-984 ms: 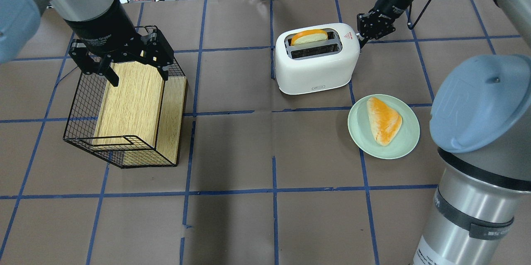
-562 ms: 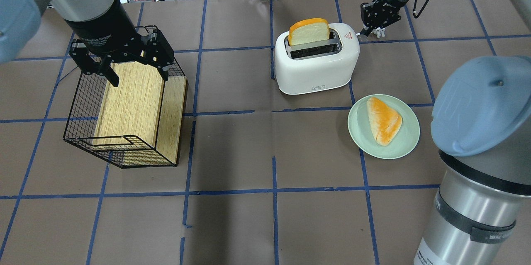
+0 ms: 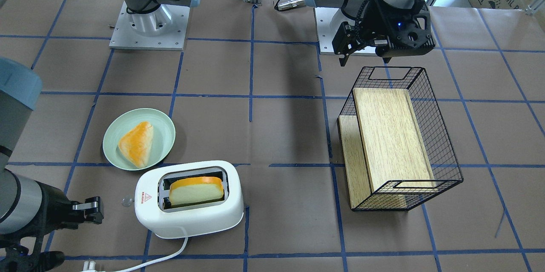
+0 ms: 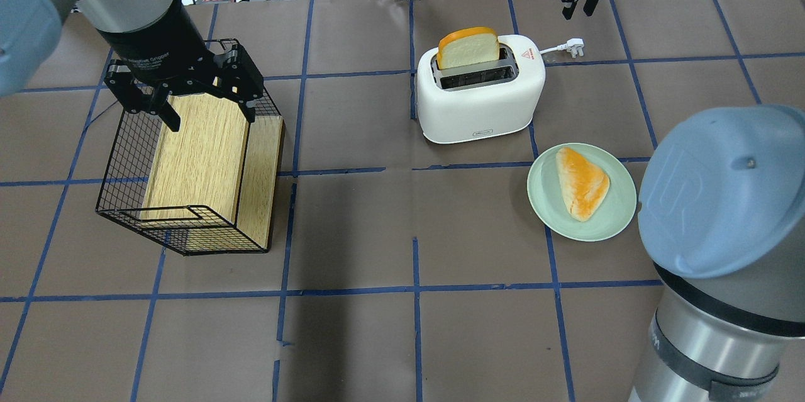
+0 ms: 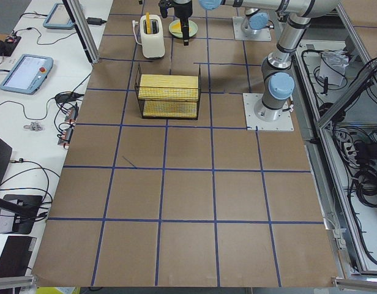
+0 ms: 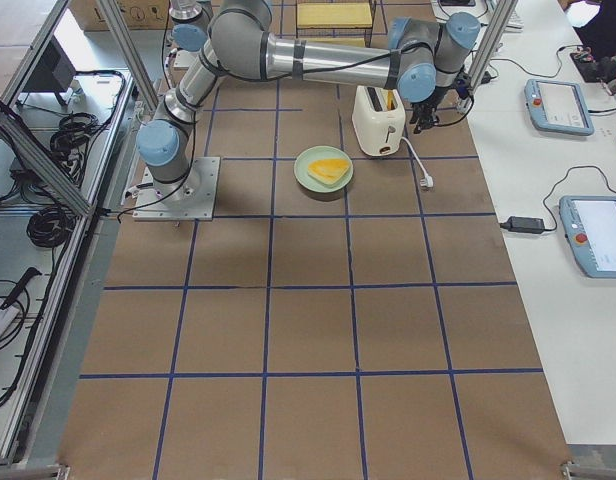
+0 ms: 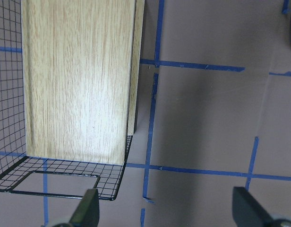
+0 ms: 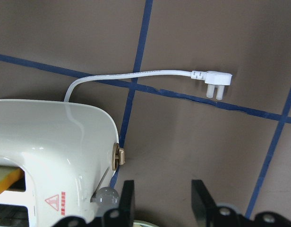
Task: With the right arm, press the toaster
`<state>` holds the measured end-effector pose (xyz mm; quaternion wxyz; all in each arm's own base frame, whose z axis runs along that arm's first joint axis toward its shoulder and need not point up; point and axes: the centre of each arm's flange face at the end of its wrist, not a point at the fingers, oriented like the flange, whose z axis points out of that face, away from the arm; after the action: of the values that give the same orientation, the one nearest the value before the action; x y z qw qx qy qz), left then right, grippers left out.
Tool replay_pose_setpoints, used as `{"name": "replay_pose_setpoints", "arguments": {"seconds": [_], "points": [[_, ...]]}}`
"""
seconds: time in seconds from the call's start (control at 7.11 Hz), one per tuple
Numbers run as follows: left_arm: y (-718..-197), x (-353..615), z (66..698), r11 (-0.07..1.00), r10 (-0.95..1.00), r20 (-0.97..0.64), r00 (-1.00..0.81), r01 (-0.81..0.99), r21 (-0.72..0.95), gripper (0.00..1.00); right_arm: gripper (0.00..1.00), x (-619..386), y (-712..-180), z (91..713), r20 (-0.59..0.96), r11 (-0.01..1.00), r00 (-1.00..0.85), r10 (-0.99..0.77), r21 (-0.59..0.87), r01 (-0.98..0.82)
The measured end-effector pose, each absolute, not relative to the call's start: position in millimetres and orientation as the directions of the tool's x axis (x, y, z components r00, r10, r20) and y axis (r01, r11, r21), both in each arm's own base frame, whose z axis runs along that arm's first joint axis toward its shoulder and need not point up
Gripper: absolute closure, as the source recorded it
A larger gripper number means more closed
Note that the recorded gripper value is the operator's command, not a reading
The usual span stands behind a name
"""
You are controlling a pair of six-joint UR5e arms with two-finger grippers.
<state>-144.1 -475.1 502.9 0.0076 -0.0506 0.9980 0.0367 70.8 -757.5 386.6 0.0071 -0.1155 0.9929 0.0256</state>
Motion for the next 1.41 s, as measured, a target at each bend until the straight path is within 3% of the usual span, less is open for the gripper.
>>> {"name": "replay_pose_setpoints", "arguments": {"seconds": [0.7, 0.98, 1.41], "points": [[-475.0, -144.1, 502.9, 0.992, -0.100, -0.019, -0.995, -0.101, 0.073, 0.00, 0.00, 107.0, -714.7, 461.9, 0.030, 0.956, -0.955, -0.294, 0.009, -0.294], [-474.9, -144.1, 503.4, 0.992, -0.100, -0.019, -0.995, -0.101, 0.072, 0.00, 0.00, 122.1, -639.0, 500.3, 0.024, 0.951, -0.951, -0.309, 0.013, -0.309], [-474.9, -144.1, 503.6, 0.992, -0.100, -0.019, -0.995, -0.102, 0.072, 0.00, 0.00, 125.3, -533.8, 493.3, 0.032, 0.954, -0.954, -0.298, -0.016, -0.299]]}}
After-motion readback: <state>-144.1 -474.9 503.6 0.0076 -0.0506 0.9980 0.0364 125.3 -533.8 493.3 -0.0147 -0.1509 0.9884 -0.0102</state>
